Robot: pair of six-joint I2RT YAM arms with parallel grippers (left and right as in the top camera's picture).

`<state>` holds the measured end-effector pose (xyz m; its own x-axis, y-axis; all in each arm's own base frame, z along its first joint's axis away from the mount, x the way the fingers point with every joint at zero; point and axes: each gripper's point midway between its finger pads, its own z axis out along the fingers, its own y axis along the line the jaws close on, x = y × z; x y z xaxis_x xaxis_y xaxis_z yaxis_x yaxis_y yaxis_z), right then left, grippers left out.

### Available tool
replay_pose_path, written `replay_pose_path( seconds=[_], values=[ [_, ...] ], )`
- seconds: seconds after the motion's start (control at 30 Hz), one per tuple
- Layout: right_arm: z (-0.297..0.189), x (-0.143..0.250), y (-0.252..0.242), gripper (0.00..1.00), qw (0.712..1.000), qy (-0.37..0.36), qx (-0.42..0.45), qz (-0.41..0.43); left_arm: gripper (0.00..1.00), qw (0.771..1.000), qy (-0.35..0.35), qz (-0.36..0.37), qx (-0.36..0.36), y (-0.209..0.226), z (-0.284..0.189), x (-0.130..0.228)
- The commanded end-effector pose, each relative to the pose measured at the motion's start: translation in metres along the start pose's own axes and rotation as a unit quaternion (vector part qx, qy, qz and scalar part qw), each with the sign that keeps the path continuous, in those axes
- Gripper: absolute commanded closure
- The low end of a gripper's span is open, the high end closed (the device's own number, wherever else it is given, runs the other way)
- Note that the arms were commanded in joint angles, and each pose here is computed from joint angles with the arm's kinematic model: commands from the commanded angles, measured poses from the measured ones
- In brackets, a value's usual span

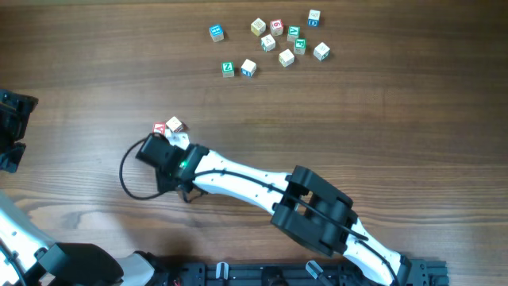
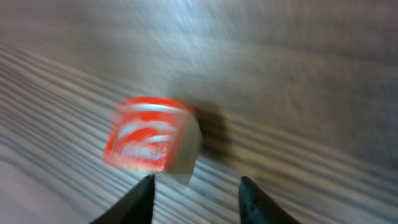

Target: Form a circle

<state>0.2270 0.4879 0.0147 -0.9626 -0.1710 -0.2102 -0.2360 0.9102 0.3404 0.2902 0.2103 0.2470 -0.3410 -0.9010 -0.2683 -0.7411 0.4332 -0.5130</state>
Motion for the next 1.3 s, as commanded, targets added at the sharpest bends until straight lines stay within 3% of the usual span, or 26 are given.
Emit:
replay_pose_path(
  seconds=[0.0,0.07,0.1,0.13,0.33,0.4,0.47,0.57,0.9,1.07,1.13,1.2,1.27],
  values=[
    [0.014,0.008,-0.018,0.61,0.999,0.007,0.032,-0.028,0.0,1.0,-0.006,0.0,-0.008,0.004,-0.001,-0.003],
    [0.014,0.005,-0.014,0.57,0.999,0.002,0.024,-0.041,0.0,1.0,-0.007,0.009,-0.01,0.004,-0.001,-0.003],
    [0.014,0.001,-0.009,0.46,0.998,-0.006,0.014,-0.066,0.0,1.0,-0.007,0.009,-0.01,0.004,-0.001,-0.003],
    [0.014,0.0,-0.008,0.42,0.997,-0.009,0.011,-0.072,0.0,1.0,-0.008,0.01,-0.01,0.004,-0.001,-0.004],
    [0.003,0.002,0.001,0.26,0.996,-0.001,-0.006,-0.09,0.0,1.0,-0.02,0.016,-0.004,0.001,-0.001,-0.01],
    [0.003,0.001,0.009,0.08,0.988,-0.009,-0.02,-0.152,0.0,1.0,-0.022,0.016,-0.004,0.001,-0.001,-0.011],
    [0.002,0.0,0.011,0.05,0.98,-0.013,-0.024,-0.196,0.0,1.0,-0.022,0.016,-0.006,0.002,-0.001,-0.011],
    [0.008,0.008,0.013,0.05,0.974,-0.002,-0.028,-0.226,0.0,1.0,-0.022,0.016,-0.006,0.002,-0.001,-0.011],
    [0.034,0.021,0.015,0.44,0.958,0.015,-0.045,-0.283,0.0,1.0,-0.022,0.016,-0.006,0.002,-0.001,-0.011],
    [0.035,0.012,0.002,0.48,0.96,-0.003,-0.004,-0.281,0.0,1.0,-0.022,0.016,-0.006,0.002,-0.001,-0.011],
    [0.034,0.013,-0.006,0.31,0.96,0.002,0.012,-0.28,0.0,1.0,-0.022,0.016,-0.006,0.002,-0.001,-0.011],
    [0.034,0.016,-0.017,0.05,0.959,0.011,0.036,-0.28,0.0,1.0,-0.022,0.016,-0.006,0.002,-0.001,-0.011],
    [0.033,0.008,-0.021,0.0,0.954,-0.005,0.056,-0.294,0.0,1.0,-0.022,0.016,-0.006,0.002,-0.001,-0.011]
  ],
)
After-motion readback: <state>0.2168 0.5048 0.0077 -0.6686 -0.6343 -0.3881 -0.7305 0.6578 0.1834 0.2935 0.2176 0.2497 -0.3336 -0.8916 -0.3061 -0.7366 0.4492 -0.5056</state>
